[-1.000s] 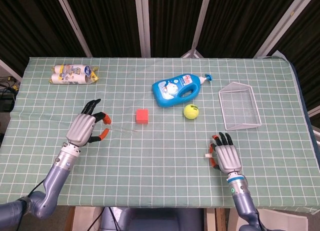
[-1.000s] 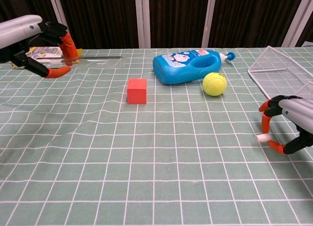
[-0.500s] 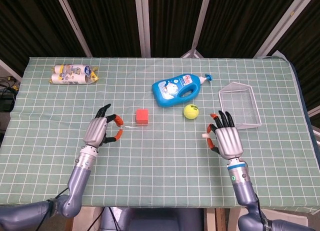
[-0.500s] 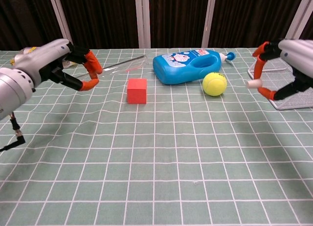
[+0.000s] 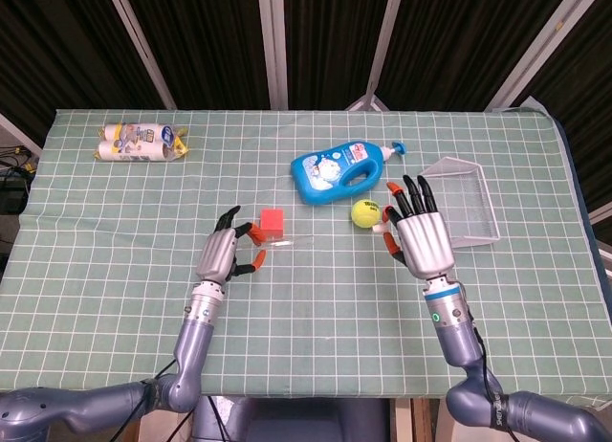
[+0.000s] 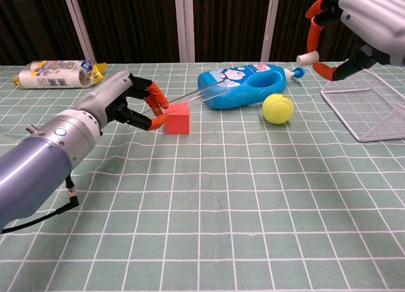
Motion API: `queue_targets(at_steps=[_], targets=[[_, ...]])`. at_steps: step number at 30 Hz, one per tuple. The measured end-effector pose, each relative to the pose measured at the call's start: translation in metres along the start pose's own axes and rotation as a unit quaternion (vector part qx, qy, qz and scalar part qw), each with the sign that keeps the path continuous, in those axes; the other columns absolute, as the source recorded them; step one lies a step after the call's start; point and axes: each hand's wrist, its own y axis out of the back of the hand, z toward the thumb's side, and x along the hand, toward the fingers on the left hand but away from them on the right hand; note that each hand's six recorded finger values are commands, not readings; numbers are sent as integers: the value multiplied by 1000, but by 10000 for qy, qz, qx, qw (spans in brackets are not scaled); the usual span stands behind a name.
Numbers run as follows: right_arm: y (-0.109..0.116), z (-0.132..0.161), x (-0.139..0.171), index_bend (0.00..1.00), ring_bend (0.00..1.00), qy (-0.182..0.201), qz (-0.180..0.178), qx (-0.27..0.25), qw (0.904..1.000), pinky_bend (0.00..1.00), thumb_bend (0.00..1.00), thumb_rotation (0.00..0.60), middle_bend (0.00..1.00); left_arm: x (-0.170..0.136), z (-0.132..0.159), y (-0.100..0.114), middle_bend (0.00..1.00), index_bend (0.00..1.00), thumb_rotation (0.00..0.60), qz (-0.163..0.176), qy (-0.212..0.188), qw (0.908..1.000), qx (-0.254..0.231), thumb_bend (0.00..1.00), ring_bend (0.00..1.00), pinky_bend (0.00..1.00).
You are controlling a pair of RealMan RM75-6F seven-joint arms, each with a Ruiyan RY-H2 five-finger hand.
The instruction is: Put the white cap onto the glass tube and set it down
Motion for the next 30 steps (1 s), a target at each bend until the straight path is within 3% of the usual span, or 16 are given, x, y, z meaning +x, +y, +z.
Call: queue_targets(at_steps=[13, 30], targets=[[-8, 53, -15, 593, 32, 659, -587, 720, 9935, 0, 444, 600, 188, 9, 17, 1, 502, 545, 600, 243, 121, 9994, -221, 620, 48, 0], [-21, 79, -29, 593, 32, 568, -710, 866, 9921, 0, 444, 600, 188, 4, 10, 3, 502, 545, 600, 268, 317, 9987, -302, 619, 48, 0]])
